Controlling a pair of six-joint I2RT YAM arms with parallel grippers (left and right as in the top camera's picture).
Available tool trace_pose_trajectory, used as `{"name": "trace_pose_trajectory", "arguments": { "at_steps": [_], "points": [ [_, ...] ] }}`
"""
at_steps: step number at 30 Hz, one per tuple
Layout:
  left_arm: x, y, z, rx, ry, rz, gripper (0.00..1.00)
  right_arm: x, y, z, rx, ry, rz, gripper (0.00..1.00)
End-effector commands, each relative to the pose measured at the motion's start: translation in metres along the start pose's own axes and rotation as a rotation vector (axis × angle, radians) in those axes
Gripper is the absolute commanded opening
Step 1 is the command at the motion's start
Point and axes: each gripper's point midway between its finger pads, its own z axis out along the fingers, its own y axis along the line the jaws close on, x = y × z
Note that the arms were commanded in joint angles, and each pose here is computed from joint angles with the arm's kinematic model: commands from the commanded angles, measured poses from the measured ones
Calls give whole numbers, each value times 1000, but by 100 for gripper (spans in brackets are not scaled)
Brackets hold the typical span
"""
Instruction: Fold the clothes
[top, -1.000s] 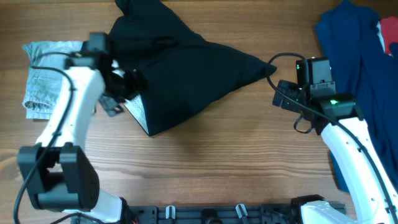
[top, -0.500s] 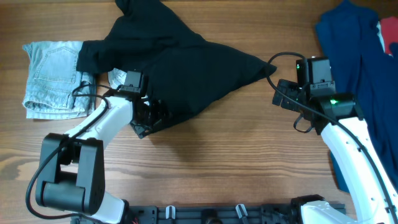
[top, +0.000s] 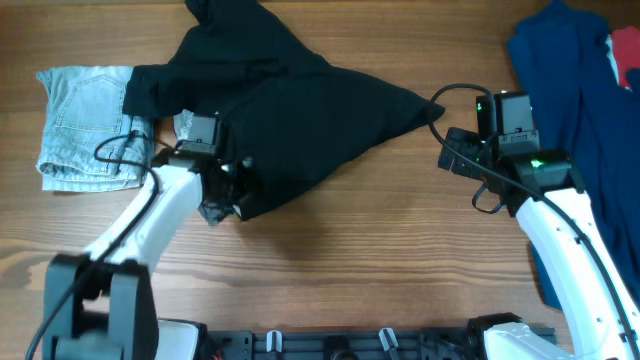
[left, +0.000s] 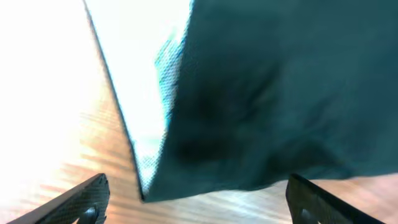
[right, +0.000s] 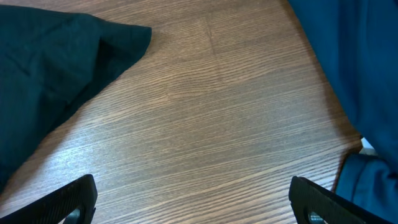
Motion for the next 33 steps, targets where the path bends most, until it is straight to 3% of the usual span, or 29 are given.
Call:
{"name": "trace_pose_trajectory", "arguments": {
  "at_steps": [1, 7, 11, 13, 15, 17, 20, 23, 27, 33],
  "points": [
    [-17, -2, -6, 0, -89, 81, 92, 0, 1, 1, -5, 5, 4, 100],
    [-14, 3, 16, -27, -32, 60, 92, 2, 0, 1, -2, 13, 2, 100],
    [-13, -1, 33, -7, 2, 58, 77, 2, 0, 1, 0, 16, 1, 100],
    [-13, 0, 36, -10, 10, 56, 61, 3, -1, 1, 0, 17, 1, 100],
    [-9, -4, 36, 14, 30, 56, 15, 2, 0, 1, 0, 16, 2, 100],
    [4, -9, 34, 53, 97, 56, 4, 2, 0, 1, -1, 14, 2, 100],
    [22, 28, 16, -85, 155, -6, 4, -3, 3, 4, -9, -2, 3, 100],
    [12, 80, -14, -237, 102, -121, 4, -1, 26, 19, -106, 40, -99, 100],
    [-15, 104, -45, -178, -7, -269, 4, 11, 58, 54, -227, 141, -102, 100],
    [-22, 110, -55, -156, -45, -294, 4, 50, 112, 81, -474, 400, 54, 99]
  ]
}}
